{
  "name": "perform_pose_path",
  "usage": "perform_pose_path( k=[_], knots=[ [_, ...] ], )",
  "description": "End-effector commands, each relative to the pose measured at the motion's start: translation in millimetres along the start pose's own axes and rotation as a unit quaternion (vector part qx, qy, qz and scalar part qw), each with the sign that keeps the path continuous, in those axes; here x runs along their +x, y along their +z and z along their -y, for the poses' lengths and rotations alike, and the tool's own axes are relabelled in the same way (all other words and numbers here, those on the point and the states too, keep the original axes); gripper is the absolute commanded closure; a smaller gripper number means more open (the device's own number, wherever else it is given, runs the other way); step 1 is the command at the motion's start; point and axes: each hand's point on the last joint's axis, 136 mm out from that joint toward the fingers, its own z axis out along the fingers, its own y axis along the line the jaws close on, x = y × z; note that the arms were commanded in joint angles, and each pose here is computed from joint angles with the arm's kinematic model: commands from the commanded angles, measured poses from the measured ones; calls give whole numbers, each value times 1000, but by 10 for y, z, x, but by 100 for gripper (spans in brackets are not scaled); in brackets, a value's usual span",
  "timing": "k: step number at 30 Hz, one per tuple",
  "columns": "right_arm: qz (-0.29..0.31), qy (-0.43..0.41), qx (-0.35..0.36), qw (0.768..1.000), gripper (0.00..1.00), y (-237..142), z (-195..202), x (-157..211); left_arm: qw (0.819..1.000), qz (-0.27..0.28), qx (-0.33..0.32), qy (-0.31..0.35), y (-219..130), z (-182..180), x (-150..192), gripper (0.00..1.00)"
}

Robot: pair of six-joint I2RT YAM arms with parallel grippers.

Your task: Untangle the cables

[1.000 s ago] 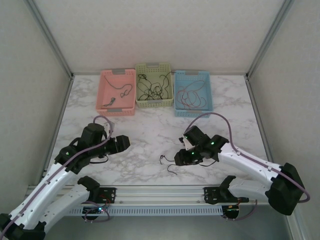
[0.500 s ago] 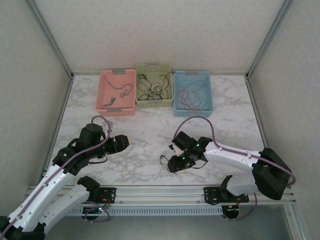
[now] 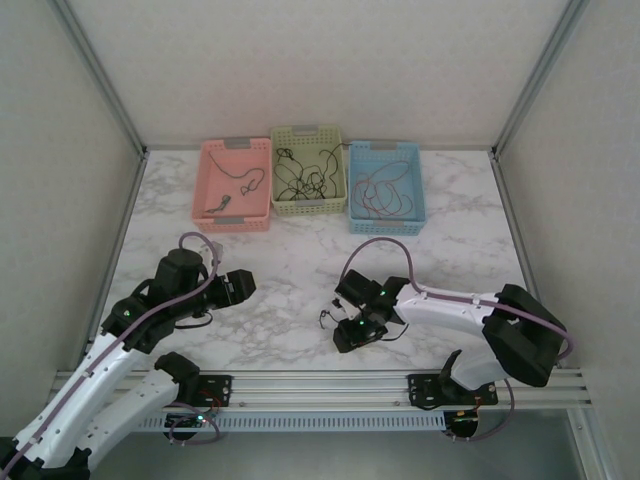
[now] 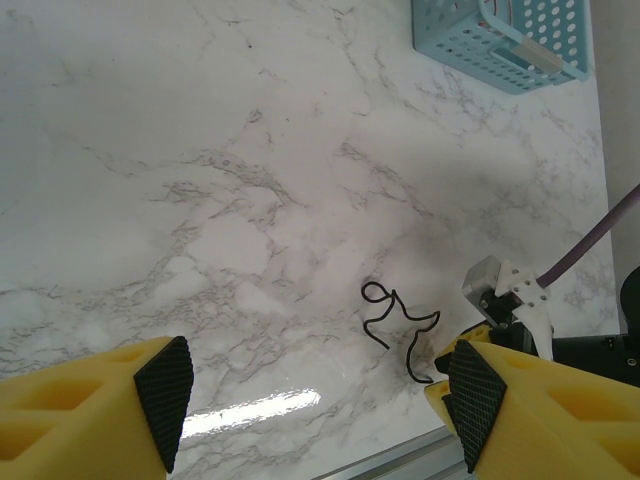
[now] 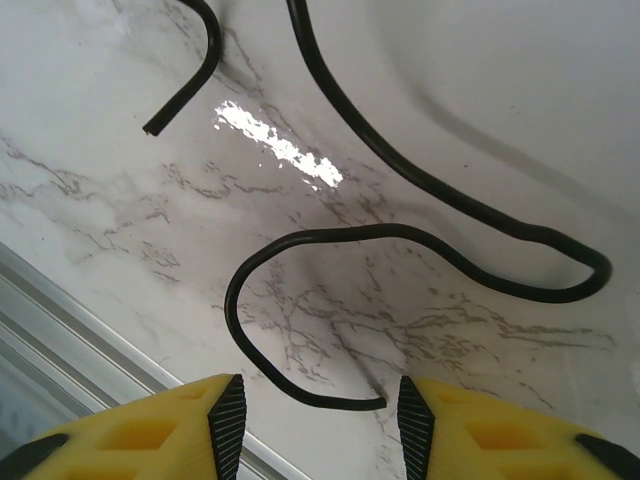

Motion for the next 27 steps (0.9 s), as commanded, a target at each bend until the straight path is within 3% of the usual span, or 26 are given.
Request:
perform_pose_path(
  k=[1,14,27],
  knots=[
    [-13,-17,-5,1000,52,15,-76,-14,1000,9,3,11,-81,49,-45,29],
    [-21,-25,-2,999,56,64,-84,-8,1000,10,3,12,-76,45,-44,29],
    [-20,-28,-1,999,71,74,-88,-11,1000,8,3,12,-58,40,-37,28]
  ],
)
